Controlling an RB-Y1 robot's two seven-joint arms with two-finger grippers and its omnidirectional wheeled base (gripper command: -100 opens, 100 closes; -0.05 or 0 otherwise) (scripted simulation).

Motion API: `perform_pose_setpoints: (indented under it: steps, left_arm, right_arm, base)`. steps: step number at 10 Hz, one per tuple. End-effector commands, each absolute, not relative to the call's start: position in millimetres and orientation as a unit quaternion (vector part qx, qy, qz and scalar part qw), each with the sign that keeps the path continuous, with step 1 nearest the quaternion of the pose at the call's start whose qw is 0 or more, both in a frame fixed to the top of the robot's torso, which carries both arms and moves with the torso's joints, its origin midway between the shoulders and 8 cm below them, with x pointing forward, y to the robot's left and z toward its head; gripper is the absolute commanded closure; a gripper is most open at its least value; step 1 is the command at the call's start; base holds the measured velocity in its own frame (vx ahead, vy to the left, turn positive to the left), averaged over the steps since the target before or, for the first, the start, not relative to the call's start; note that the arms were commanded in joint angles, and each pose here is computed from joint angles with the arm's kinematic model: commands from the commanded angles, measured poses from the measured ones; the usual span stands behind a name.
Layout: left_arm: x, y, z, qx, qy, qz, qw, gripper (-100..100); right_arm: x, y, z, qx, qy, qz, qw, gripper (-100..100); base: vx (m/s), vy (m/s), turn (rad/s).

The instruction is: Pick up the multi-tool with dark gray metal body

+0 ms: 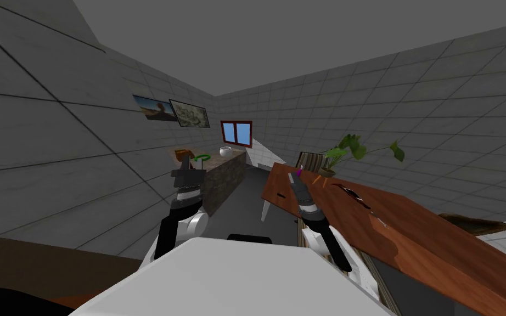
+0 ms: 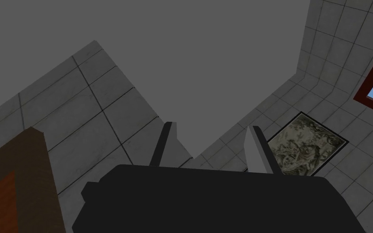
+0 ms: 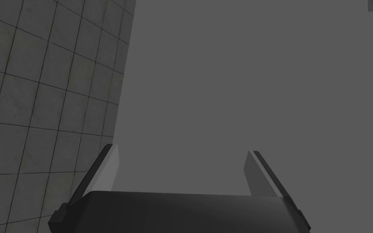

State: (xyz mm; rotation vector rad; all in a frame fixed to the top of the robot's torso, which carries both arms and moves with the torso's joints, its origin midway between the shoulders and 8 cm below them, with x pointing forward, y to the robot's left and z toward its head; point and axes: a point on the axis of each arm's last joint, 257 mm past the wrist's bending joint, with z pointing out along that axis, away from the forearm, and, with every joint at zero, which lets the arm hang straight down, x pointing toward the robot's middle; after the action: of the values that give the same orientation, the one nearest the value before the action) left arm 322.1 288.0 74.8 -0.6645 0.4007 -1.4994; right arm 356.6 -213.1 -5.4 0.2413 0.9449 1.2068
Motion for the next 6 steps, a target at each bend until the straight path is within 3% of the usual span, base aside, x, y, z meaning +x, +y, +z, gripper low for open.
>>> perform_pose_setpoints:
  steps: [1, 6]
  left_arm:
    - [322, 288, 75, -0.294, 0.177, -0.664, 0.664, 0]
    - [322, 288, 75, -0.294, 0.177, -0.664, 0.664, 0]
  right_arm:
    - [365, -211, -28, 0.098, 0.460, 0.530, 0.705, -100]
    - [381, -213, -85, 0.064, 0.542, 0.490, 0.680, -100]
  base:
    - [0.014, -0.046, 0.156]
    - [0.004, -0.047, 0.230]
